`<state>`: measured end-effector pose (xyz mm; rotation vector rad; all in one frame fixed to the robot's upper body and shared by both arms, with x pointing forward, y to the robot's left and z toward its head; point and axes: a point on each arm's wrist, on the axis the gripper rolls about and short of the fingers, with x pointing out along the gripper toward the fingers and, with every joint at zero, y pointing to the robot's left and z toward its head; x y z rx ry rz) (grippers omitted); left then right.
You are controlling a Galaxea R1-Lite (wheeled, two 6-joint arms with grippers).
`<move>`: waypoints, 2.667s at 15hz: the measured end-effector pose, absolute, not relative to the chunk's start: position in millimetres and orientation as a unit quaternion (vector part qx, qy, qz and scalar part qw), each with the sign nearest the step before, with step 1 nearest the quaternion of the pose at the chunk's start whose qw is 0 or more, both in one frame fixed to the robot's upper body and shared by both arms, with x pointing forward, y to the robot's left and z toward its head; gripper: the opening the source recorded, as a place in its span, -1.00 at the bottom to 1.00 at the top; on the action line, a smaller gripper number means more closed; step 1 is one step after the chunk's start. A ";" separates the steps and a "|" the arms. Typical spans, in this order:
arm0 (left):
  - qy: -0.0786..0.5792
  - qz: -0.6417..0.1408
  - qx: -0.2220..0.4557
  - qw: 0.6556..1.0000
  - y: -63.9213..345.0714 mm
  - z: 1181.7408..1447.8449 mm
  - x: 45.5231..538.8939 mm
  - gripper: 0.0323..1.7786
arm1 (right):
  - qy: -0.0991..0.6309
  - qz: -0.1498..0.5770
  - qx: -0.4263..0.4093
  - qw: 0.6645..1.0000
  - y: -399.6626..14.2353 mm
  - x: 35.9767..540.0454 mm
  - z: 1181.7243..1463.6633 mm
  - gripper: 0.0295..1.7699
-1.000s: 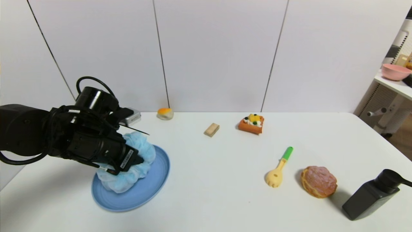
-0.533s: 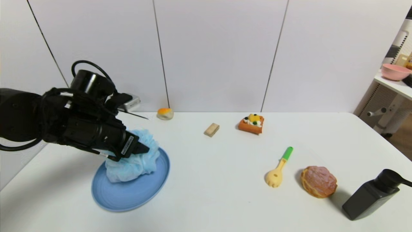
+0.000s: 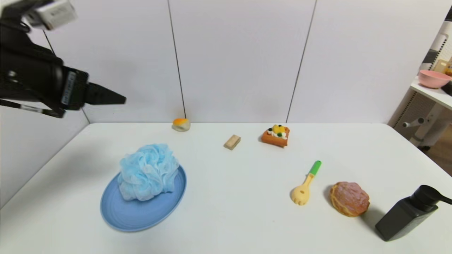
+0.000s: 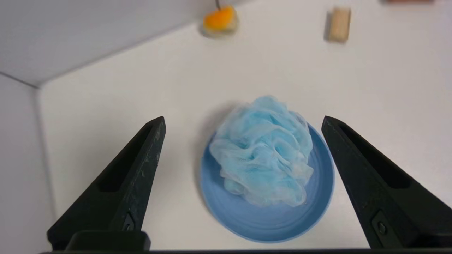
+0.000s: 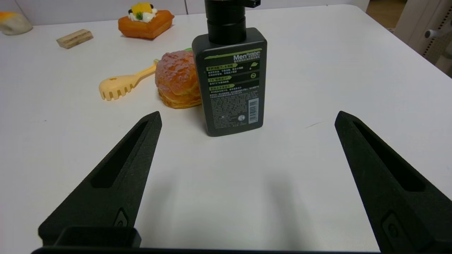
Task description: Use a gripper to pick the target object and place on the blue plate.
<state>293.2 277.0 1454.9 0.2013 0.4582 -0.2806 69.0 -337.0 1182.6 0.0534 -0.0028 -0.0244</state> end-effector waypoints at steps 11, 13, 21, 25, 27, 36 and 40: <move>0.126 -0.055 0.094 0.986 330.9 1291.8 117.3 0.88 | -0.002 -0.012 0.026 1.000 -337.0 69.0 1182.6 0.92; 0.093 -0.054 0.101 0.989 333.3 1239.6 103.3 0.88 | -0.002 -0.012 0.027 1.000 -337.0 69.0 1182.6 0.92; 0.026 -0.019 0.052 0.998 332.8 1185.1 73.7 0.90 | -0.001 -0.012 0.027 1.000 -337.0 69.0 1182.6 0.92; 0.006 0.000 0.004 1.000 333.5 1182.4 69.7 0.90 | -0.002 -0.012 0.027 1.000 -337.0 69.0 1182.6 0.92; 0.003 0.000 0.004 1.000 333.5 1182.0 69.2 0.90 | -0.002 -0.012 0.027 1.000 -337.0 69.0 1182.6 0.92; 0.001 0.000 0.004 1.000 333.5 1182.0 69.0 0.90 | -0.002 -0.012 0.026 1.000 -337.0 69.0 1182.6 0.92; 0.001 0.000 0.004 1.000 333.5 1182.0 69.0 0.90 | -0.001 -0.012 0.026 1.000 -337.0 69.0 1182.5 0.92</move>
